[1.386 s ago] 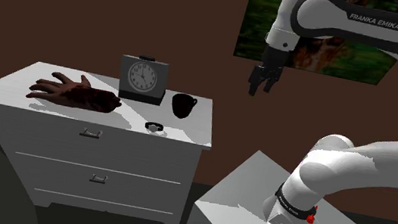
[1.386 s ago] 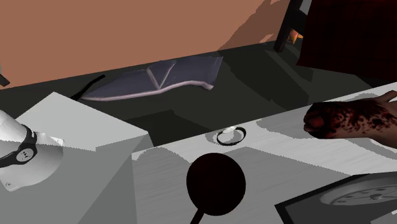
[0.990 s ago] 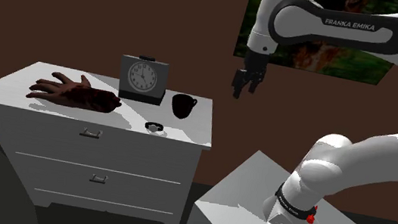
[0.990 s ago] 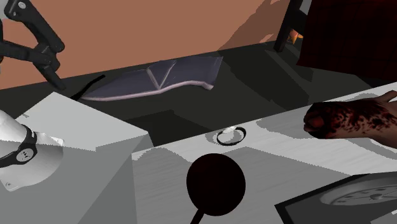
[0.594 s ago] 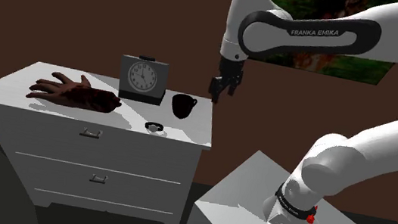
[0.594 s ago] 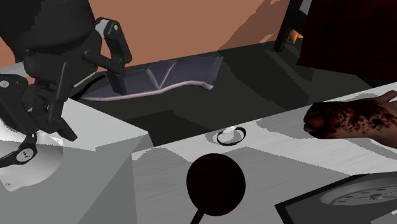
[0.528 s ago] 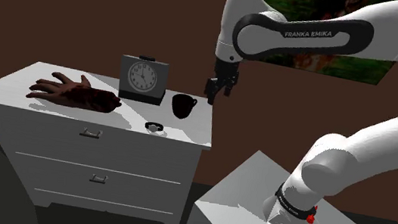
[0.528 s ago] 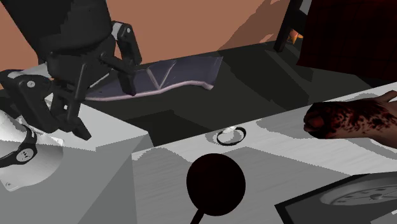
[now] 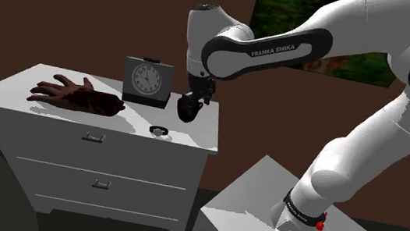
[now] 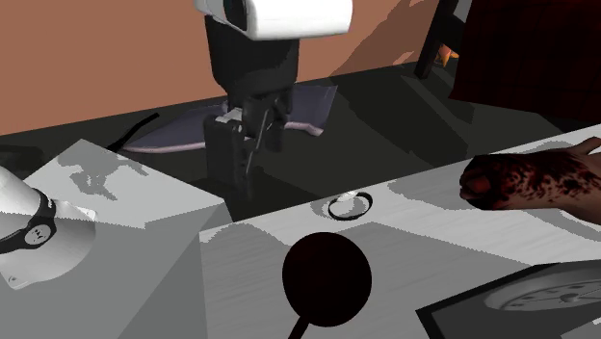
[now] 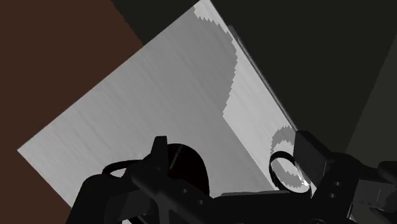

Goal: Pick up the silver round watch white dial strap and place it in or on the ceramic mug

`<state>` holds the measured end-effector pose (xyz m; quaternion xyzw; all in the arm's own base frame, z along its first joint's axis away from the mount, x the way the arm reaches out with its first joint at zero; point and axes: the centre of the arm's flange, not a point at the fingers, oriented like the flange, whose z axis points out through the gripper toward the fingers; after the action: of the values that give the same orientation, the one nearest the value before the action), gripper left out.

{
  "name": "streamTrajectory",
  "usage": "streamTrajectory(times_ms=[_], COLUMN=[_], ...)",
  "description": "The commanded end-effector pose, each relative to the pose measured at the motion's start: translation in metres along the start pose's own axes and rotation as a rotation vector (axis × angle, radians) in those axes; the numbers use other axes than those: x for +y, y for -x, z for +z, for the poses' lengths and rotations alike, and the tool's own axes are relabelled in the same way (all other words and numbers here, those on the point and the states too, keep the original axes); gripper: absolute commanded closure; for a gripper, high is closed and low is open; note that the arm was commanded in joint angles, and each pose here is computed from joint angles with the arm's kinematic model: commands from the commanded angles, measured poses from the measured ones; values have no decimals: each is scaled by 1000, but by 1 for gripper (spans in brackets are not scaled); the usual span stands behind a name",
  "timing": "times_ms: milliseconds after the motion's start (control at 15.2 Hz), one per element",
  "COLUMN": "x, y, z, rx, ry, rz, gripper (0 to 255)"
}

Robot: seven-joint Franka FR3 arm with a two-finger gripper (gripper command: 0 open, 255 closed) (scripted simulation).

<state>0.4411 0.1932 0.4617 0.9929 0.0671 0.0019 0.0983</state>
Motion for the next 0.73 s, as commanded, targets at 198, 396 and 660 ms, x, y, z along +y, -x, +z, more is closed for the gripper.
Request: streamTrajectory(times_ms=[198,396,660], x=[-57,-90,-135], y=[-42,-64,-92], z=[27,44,68], rx=[13,19,28], ry=[65,104,156], rz=[-62,-99,-149], gripper=[0,0,0])
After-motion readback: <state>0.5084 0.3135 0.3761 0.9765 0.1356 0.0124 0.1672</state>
